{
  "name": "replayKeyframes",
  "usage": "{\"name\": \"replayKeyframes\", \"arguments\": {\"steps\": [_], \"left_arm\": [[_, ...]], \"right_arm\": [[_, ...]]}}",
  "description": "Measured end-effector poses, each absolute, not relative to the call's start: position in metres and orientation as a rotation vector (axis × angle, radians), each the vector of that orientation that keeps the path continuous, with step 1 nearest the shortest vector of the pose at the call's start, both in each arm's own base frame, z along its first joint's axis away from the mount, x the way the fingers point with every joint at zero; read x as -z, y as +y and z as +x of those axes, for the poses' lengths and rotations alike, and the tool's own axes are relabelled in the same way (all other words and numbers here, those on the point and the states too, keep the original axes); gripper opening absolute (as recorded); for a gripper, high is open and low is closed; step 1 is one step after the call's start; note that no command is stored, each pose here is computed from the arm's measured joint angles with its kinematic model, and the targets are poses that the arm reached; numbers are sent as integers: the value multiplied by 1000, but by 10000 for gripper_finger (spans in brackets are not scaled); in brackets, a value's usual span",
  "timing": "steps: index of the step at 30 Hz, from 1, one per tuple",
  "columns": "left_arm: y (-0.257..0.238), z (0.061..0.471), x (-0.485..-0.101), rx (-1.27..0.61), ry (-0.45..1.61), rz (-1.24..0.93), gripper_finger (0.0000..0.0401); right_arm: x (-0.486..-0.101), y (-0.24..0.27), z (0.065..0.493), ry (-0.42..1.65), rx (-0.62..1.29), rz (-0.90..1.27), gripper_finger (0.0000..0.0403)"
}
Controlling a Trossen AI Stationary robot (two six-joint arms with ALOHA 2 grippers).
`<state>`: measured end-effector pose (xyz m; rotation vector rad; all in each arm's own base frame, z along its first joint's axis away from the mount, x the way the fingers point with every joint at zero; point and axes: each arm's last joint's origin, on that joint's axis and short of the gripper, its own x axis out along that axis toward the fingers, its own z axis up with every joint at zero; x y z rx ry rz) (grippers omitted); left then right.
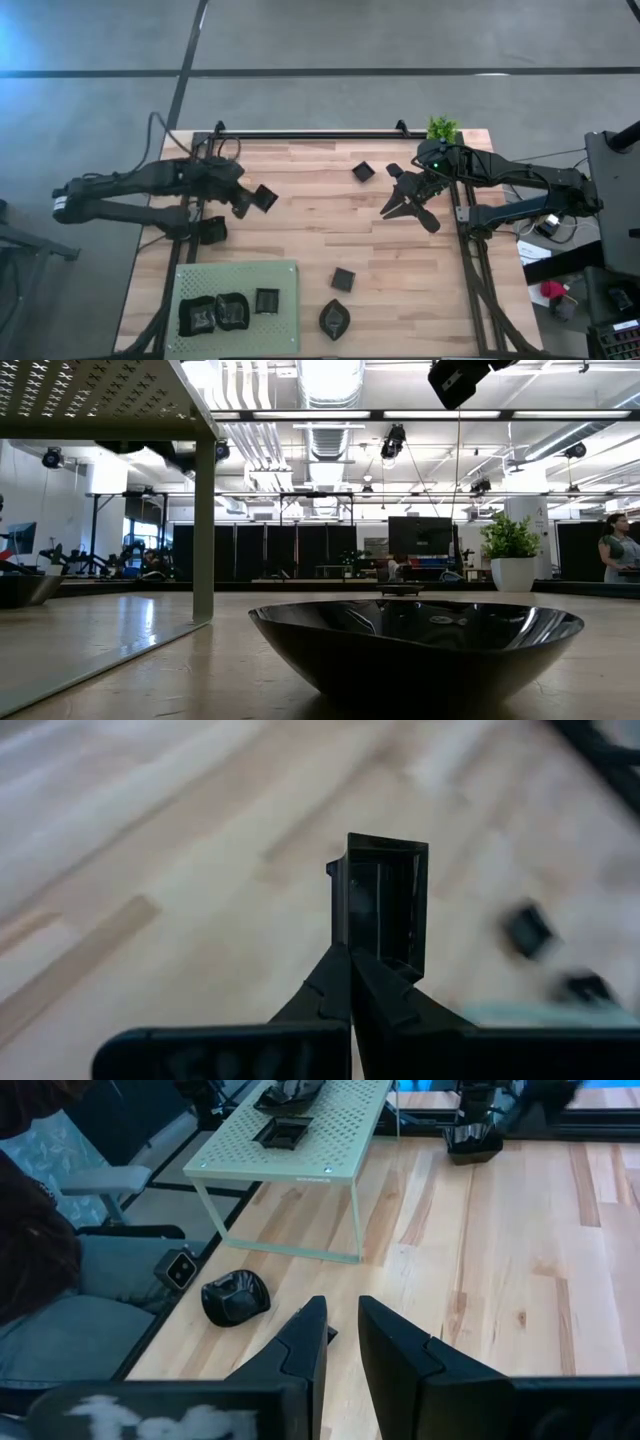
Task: Pick & Place Mini shaped plates
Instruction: Stack the black square plate on top of the other black square plate on the shelf
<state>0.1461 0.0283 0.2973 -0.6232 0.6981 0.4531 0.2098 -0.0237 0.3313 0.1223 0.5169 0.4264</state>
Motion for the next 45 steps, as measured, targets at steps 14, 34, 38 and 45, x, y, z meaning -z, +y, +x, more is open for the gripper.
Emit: {"name": "replayKeyframes", "arguments": {"steps": [14, 34, 38, 45], "left_arm": [[6, 148, -326, 190, 765, -716, 0], [-60, 195, -307, 534, 944, -664, 0], [-69, 203, -309, 569, 906, -687, 0], [-78, 213, -300, 565, 952, -712, 0]], "right_arm": [[-331, -24, 210, 510, -433, 96, 57], [-332, -24, 210, 506, -434, 93, 57], [-332, -24, 210, 506, -433, 94, 57], [-332, -24, 210, 504, -434, 89, 57]]}}
